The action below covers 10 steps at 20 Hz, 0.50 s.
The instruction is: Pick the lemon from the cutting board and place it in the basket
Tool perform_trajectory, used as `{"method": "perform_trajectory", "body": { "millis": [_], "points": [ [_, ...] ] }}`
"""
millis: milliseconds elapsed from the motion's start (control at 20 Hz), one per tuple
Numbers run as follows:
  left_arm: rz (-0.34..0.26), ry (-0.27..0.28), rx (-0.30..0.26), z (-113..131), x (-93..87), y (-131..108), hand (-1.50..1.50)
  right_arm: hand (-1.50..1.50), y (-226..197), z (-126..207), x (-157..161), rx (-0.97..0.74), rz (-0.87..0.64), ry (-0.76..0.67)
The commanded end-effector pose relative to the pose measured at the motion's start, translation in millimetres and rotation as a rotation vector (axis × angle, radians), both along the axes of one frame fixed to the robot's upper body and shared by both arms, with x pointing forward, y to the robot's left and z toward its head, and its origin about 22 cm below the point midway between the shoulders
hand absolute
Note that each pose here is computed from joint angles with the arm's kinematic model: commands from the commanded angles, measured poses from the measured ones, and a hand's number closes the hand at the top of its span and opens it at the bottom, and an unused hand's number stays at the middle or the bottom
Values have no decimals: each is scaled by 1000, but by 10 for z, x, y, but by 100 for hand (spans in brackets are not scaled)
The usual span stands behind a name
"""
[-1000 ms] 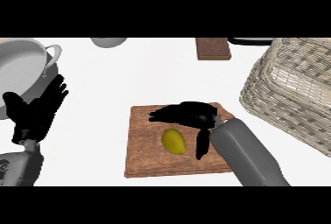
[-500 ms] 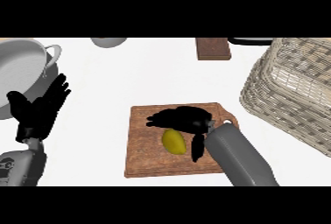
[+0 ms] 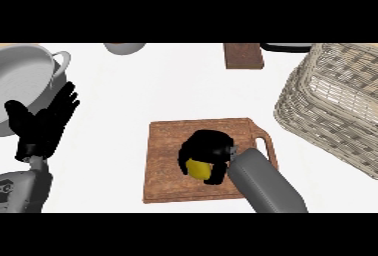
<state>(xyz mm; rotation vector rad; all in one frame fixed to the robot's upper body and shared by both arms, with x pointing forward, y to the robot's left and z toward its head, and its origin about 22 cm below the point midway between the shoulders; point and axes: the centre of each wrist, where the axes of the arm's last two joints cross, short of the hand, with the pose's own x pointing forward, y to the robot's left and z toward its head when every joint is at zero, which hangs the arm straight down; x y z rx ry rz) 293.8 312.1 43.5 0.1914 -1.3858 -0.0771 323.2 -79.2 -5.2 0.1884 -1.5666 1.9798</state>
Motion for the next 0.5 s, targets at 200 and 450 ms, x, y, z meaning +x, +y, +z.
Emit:
{"method": "perform_trajectory", "body": {
  "millis": [200, 450],
  "points": [
    [0, 7, -11, 16, 6, -73, 0, 150, -115, -195, -210, -23, -357, 3],
    [67, 35, -6, -124, -131, 129, 0, 150, -621, -383, -248, -24, -979, 33]
  ]
}}
